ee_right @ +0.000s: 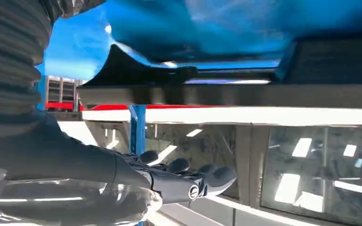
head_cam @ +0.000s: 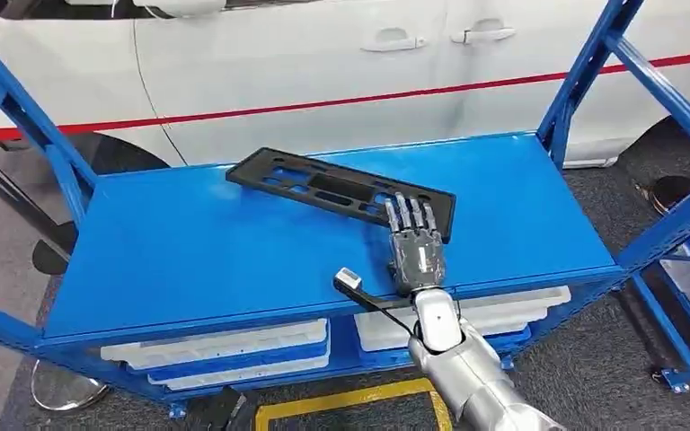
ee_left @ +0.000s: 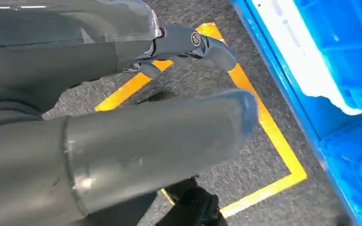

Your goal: Take the parts from the cabinet and place them on the table.

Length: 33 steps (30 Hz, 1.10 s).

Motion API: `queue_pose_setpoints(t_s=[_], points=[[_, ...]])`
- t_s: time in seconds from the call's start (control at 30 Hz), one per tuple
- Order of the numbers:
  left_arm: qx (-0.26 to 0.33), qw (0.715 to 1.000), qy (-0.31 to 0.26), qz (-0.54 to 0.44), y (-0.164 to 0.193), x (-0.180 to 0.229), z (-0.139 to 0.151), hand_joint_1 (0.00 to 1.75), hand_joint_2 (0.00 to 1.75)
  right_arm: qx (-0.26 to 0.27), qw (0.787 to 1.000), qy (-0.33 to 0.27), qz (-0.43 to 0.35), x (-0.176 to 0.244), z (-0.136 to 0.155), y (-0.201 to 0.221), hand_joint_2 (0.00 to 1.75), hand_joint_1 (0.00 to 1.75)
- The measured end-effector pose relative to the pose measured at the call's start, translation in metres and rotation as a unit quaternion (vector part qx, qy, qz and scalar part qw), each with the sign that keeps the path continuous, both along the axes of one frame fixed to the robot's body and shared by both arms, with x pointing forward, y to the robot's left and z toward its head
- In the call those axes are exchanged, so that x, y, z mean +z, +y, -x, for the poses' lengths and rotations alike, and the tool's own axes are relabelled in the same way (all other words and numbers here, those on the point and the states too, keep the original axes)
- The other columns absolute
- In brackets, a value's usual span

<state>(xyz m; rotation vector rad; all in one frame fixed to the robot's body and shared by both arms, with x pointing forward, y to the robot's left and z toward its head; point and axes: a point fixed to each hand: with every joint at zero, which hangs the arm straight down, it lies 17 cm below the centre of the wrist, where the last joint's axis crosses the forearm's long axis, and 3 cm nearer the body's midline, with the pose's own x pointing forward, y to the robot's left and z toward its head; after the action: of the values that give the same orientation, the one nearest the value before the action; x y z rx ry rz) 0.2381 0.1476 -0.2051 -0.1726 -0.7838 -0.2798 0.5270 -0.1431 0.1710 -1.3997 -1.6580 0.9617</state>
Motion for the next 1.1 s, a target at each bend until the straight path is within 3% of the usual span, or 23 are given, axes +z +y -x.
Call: queue_pose_setpoints(t_s=[1.1], points=[[-0.005, 1.000, -0.011, 0.004, -0.006, 0.003, 0.000, 0.00, 0.00, -0.020, 1.000, -0.001, -0.008, 0.001, -0.003, -0.019, 1.75, 0.00]])
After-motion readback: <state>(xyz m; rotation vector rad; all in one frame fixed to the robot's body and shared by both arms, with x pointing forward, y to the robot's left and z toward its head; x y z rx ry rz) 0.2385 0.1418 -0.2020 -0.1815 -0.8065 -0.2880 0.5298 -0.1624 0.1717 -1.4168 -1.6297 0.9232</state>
